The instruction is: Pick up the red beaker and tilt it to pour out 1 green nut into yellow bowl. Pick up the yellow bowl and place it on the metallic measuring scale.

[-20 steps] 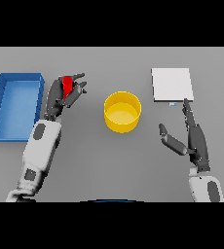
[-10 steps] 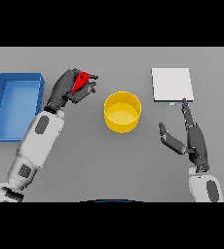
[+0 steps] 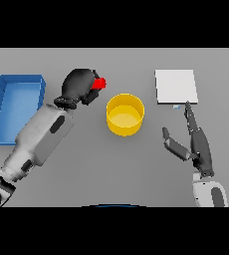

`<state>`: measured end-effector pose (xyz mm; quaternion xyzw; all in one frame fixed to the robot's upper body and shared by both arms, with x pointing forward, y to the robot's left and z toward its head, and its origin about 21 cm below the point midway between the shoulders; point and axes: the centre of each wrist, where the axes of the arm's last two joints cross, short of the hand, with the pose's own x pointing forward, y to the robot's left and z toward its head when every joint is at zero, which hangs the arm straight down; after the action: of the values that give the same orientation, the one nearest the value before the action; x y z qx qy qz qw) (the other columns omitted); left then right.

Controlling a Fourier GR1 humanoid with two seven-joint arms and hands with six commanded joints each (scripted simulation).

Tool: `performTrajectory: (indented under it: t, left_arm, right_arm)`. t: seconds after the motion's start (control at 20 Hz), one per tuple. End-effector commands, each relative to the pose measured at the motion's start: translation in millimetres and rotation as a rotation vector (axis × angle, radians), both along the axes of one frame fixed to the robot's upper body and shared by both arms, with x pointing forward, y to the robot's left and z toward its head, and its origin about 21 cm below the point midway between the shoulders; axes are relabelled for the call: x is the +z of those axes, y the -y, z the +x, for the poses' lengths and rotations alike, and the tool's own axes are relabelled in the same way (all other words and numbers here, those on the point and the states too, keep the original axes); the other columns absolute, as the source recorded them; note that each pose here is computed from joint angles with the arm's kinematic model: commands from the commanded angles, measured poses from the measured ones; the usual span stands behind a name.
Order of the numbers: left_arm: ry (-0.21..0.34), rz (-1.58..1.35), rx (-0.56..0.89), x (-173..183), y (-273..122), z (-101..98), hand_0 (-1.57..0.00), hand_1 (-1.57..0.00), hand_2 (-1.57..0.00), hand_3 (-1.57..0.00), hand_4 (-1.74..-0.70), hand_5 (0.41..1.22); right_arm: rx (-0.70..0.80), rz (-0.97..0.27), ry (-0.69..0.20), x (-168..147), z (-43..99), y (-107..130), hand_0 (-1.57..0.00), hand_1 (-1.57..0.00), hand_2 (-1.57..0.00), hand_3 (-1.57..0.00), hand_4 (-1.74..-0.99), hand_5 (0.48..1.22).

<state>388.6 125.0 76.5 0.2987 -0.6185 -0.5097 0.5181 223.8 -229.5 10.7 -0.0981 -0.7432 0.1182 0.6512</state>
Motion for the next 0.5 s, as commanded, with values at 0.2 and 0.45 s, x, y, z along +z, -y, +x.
performTrajectory:
  t: [0.2, 0.45]
  left_arm:
    - [0.056, 0.257, -0.083, 13, 16, 8.5, -1.57, -1.57, -1.57, -1.57, -1.69, 1.196]
    - [0.078, 0.528, -0.217, 28, 36, 12.5, -1.57, -1.57, -1.57, -1.33, -1.69, 1.213]
  right_arm:
    - [-0.004, -0.003, -0.014, 0, -1.6, -1, 0.0, 0.0, 0.0, 0.0, -1.282, 0.705]
    - [-0.013, 0.039, -0.006, -3, -0.9, 0, 0.0, 0.0, 0.0, 0.0, -1.288, 0.685]
